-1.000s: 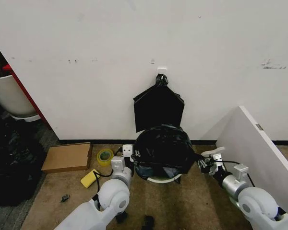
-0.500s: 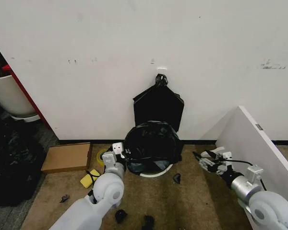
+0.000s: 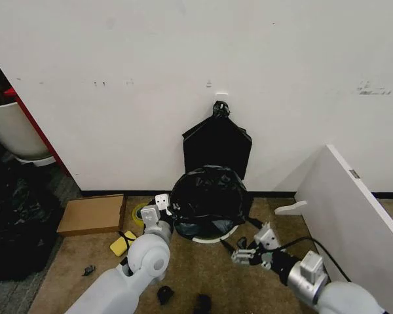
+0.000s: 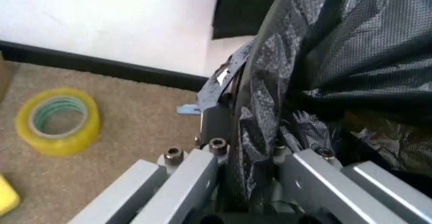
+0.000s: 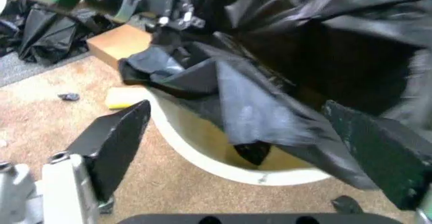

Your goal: Place the garbage bag over the trash bin.

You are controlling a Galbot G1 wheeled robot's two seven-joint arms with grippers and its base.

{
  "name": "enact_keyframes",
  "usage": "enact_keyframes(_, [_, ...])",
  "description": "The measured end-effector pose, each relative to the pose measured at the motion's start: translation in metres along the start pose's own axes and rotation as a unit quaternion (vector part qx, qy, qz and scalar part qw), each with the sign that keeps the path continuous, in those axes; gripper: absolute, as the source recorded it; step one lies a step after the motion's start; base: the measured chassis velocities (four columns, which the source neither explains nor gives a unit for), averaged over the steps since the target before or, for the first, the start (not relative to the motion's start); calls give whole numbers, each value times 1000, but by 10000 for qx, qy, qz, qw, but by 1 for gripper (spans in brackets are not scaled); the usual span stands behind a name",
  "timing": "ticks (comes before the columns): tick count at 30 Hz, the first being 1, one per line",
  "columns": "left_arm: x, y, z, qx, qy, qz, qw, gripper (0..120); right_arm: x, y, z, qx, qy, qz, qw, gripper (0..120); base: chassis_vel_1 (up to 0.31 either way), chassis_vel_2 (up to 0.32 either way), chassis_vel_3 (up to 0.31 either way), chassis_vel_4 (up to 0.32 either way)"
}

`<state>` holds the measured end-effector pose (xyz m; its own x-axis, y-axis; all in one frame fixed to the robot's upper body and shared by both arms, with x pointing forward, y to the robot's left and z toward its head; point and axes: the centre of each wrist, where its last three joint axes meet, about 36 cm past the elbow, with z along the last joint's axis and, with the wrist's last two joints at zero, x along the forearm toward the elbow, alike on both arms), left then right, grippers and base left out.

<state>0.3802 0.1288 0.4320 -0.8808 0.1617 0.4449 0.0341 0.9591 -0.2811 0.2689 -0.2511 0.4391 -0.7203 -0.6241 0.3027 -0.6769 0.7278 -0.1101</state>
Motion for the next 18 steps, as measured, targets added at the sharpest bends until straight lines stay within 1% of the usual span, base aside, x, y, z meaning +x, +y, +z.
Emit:
enact_keyframes(1, [0,-1,1,-23,11,22,10000,0,-2,3,3,21,1,-15,10000,88,0,0,0,0])
enact_keyframes(2, [0,-3,4,-97,10,51,9999,0,-10,7,8,144,-85,147,9998,75,0,0,0,0])
enact_keyframes(3, [0,-4,4,-109,9,57,9999,0,-12,6,9,169,-99,221,9996,68,0,0,0,0])
enact_keyframes(4, [0,-4,5,-110,11,58,9999,0,-13,6,10,188,-98,258,9994,67,0,0,0,0])
enact_keyframes(6, [1,-4,7,-108,31,54,9999,0,-14,6,12,252,-61,301,9992,58,0,0,0,0])
enact_keyframes(7, [1,-4,7,-108,31,54,9999,0,-14,6,12,252,-61,301,9992,58,0,0,0,0])
enact_keyframes(13, [3,-6,11,-98,48,69,9999,0,-13,4,18,420,42,325,9986,32,0,0,0,0])
enact_keyframes(15, [3,-7,11,-96,47,71,9999,0,-13,4,18,432,50,321,9985,30,0,0,0,0])
enact_keyframes(17, [4,-6,11,-89,42,74,9999,0,-13,6,19,463,85,287,9985,19,0,0,0,0])
enact_keyframes(18, [4,-6,11,-86,41,68,9999,0,-13,7,19,464,96,277,9985,15,0,0,0,0])
